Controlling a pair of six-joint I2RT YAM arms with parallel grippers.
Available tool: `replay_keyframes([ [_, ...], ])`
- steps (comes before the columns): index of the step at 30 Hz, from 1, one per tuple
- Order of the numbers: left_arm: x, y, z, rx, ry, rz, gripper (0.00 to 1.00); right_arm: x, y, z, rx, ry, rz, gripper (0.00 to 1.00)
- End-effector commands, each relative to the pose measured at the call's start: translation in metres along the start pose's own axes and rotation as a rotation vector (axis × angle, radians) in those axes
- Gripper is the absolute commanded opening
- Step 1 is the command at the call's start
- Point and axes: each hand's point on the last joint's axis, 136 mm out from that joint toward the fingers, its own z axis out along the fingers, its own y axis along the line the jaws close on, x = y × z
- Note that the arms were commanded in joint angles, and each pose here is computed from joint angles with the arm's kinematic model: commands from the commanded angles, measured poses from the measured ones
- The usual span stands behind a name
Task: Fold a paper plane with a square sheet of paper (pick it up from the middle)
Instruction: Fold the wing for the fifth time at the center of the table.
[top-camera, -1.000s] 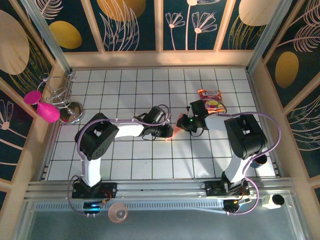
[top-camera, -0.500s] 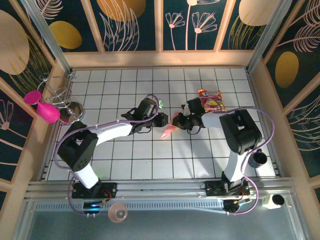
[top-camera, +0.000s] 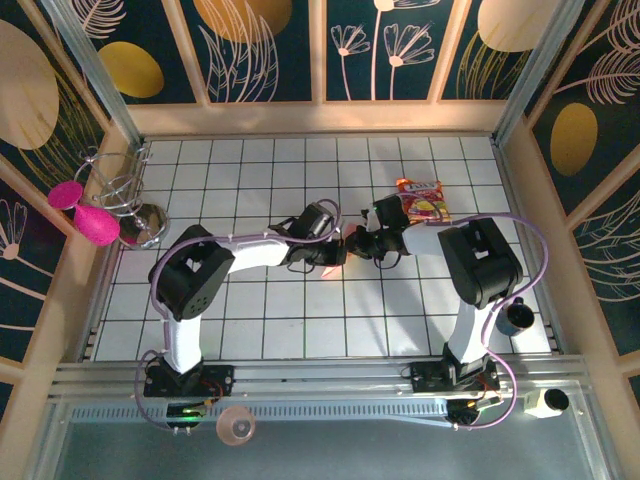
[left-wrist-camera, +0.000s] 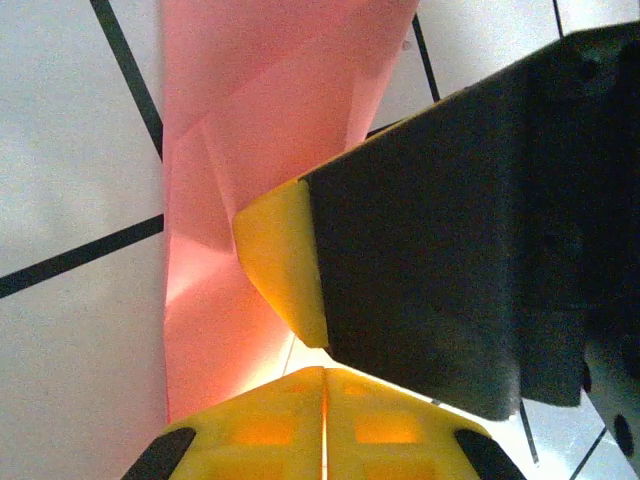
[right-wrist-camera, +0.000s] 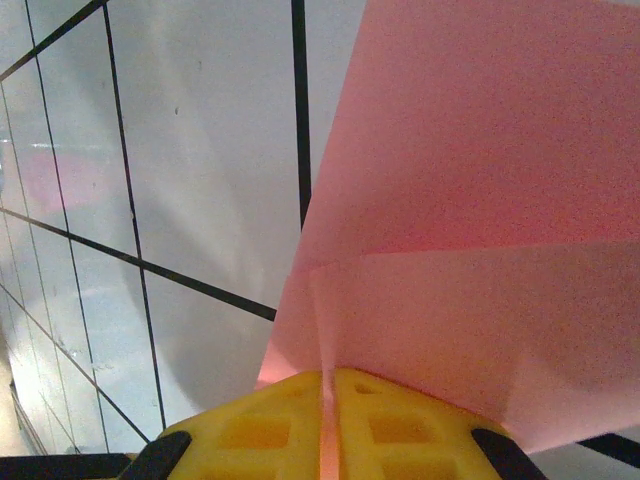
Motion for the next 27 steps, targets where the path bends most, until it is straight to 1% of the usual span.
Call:
replay_keyframes([
  [1, 0.001, 0.008, 0.005, -0.048, 0.029, 0.005, 0.08, 0.022, -0.019, 0.01, 0.061, 0.081, 0.014, 0.12],
  [5, 0.003, 0.015, 0.009, -0.075, 0.044, -0.002, 0.06, 0.023, -0.02, 0.01, 0.064, 0.084, 0.015, 0.11],
  [8, 0.012, 0.023, 0.013, -0.096, 0.071, -0.015, 0.04, 0.022, -0.02, 0.01, 0.065, 0.081, 0.013, 0.11],
  [27, 0.049, 0.03, -0.004, -0.078, 0.139, -0.055, 0.01, 0.022, -0.033, 0.015, 0.112, 0.089, 0.034, 0.1],
])
